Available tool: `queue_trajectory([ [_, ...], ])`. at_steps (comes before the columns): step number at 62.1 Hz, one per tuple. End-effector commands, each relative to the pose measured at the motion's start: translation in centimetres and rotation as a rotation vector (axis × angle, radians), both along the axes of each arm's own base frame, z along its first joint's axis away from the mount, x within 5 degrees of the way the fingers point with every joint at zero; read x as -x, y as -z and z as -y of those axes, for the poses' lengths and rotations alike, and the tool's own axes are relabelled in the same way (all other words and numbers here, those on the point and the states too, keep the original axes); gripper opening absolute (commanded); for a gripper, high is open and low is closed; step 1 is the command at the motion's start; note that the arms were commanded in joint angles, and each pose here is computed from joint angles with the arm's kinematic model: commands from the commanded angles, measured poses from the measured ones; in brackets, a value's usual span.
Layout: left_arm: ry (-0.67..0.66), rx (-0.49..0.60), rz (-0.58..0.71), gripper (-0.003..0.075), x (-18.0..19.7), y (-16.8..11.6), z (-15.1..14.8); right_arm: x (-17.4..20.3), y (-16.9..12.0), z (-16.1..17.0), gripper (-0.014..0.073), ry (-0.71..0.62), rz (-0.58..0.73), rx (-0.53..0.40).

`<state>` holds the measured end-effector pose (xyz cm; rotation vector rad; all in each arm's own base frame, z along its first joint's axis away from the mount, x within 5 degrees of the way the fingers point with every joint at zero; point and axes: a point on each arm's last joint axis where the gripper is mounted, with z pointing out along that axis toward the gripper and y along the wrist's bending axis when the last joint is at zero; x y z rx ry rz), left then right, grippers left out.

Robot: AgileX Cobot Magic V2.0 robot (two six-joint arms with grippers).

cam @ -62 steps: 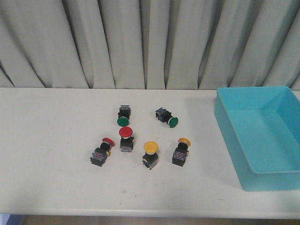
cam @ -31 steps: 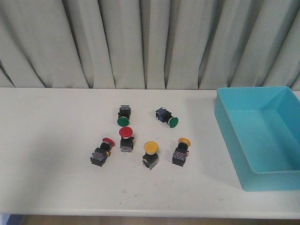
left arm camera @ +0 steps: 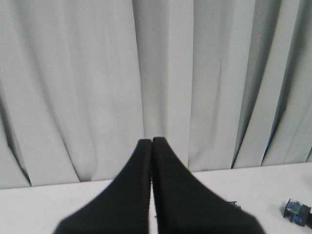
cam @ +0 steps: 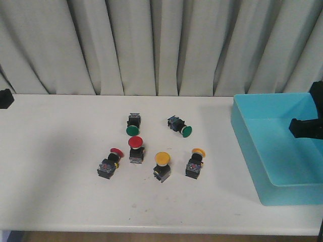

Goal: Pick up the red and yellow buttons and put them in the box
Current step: 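Lower the left gripper onto the red-capped button nearest the green ones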

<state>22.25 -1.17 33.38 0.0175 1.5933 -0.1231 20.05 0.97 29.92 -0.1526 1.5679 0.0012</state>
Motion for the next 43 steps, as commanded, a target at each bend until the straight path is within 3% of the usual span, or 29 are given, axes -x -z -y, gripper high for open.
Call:
queue_trajectory([
  [1,0.025,0.030,0.144,-0.0003,0.2,-2.4,0.3,0.2,-2.2,0.1,-0.0003,0.000,0.119,-0.062],
  [6,0.030,0.031,0.163,-0.0003,0.2,-2.6,0.3,0.2,-2.2,0.1,-0.0003,-0.002,0.111,-0.108],
  [11,0.037,0.032,0.168,-0.0003,0.2,-2.6,0.5,0.1,-2.4,0.1,-0.0001,0.001,0.105,-0.097],
  [24,0.125,0.027,0.157,0.0028,0.3,-2.7,2.4,-0.6,-4.2,0.8,0.0047,0.092,-0.137,-0.067],
  [31,0.165,0.021,0.117,0.0066,0.1,-4.3,3.7,-0.6,-6.3,1.1,0.0137,0.122,-0.175,-0.066],
  [43,0.194,-0.019,-0.065,0.0192,-1.6,-7.1,6.1,-0.6,-7.9,1.1,0.0377,0.126,-0.146,-0.065],
])
